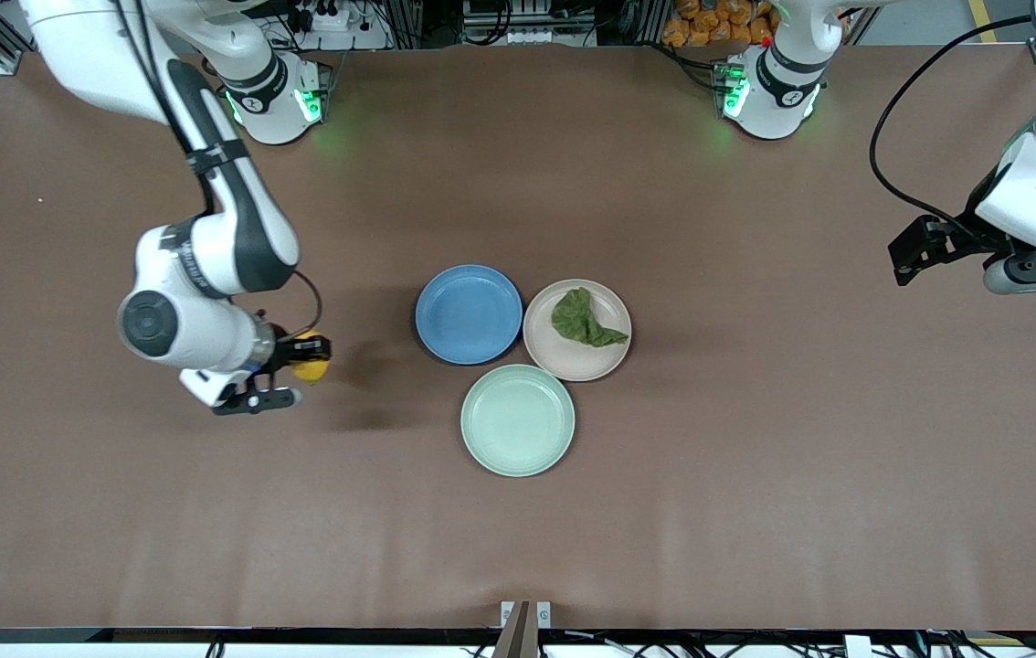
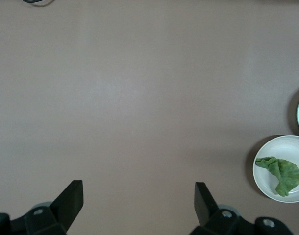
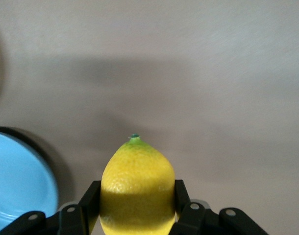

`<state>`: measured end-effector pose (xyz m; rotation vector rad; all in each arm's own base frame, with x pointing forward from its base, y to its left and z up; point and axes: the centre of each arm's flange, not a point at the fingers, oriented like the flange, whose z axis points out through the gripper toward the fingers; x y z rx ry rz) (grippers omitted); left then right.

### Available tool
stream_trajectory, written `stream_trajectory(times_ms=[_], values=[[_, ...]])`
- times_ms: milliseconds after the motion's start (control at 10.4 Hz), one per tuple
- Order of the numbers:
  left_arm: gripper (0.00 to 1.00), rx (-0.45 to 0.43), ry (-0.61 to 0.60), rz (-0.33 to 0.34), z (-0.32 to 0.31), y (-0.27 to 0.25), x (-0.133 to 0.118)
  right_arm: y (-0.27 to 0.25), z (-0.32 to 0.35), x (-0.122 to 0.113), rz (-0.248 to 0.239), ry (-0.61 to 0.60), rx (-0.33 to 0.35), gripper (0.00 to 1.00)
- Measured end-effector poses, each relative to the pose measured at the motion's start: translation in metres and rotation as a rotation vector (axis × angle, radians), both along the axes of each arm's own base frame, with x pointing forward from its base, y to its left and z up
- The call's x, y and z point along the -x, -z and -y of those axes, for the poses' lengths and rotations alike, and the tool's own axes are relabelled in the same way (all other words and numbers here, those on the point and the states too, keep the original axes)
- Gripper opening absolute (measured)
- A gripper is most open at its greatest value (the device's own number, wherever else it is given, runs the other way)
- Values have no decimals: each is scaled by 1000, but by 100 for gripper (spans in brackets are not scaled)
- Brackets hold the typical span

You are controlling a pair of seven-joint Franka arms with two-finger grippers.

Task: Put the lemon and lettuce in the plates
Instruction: 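Carry the lemon with the right gripper over the blue plate, then lower the lemon onto the blue plate and open the right gripper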

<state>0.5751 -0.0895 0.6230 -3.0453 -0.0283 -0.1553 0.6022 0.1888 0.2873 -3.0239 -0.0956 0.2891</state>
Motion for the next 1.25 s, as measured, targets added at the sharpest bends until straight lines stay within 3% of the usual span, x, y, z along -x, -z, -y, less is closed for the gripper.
stream_trajectory(times_ms=[193,579,1254], values=[[100,16,13,-4,3,0,1,2,-52,21,-14,8,21,64],[100,136,60,-56,-12,0,4,11,-126,59,-26,57,62,64],[100,121,25,-55,-12,-10,11,57,-189,83,1,169,94,64]])
